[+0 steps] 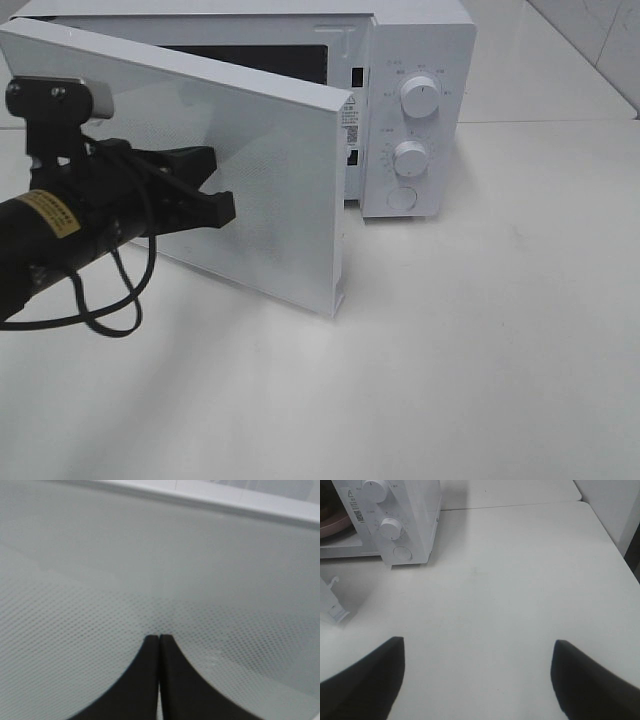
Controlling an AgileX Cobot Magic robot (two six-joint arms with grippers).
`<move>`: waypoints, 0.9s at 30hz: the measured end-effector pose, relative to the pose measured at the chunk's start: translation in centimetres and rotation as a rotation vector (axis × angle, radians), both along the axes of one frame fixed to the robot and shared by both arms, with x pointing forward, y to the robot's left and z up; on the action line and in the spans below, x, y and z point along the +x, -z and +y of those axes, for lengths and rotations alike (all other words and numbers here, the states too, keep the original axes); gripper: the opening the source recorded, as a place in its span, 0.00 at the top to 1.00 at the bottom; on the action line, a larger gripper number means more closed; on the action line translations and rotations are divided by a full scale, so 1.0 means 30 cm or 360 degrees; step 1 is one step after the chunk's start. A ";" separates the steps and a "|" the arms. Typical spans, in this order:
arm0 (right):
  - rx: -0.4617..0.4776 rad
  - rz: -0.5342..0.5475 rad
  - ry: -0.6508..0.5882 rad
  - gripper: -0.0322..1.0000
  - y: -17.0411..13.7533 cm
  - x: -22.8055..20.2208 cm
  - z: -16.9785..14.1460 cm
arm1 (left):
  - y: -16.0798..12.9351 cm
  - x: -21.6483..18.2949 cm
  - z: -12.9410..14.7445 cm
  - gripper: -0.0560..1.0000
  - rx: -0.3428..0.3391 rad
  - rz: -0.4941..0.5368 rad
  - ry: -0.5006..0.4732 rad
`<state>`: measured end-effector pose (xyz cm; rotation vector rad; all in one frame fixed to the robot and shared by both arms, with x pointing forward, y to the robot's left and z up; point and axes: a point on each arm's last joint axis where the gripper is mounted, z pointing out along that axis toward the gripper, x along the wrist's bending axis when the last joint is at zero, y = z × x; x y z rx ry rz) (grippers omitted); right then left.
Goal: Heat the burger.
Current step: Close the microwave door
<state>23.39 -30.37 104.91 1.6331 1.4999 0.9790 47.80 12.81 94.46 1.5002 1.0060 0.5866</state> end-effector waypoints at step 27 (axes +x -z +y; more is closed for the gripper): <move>0.0000 0.0000 0.0000 0.22 0.000 0.000 0.000 | -0.040 0.234 -0.213 0.95 -0.0074 0.0000 -0.0100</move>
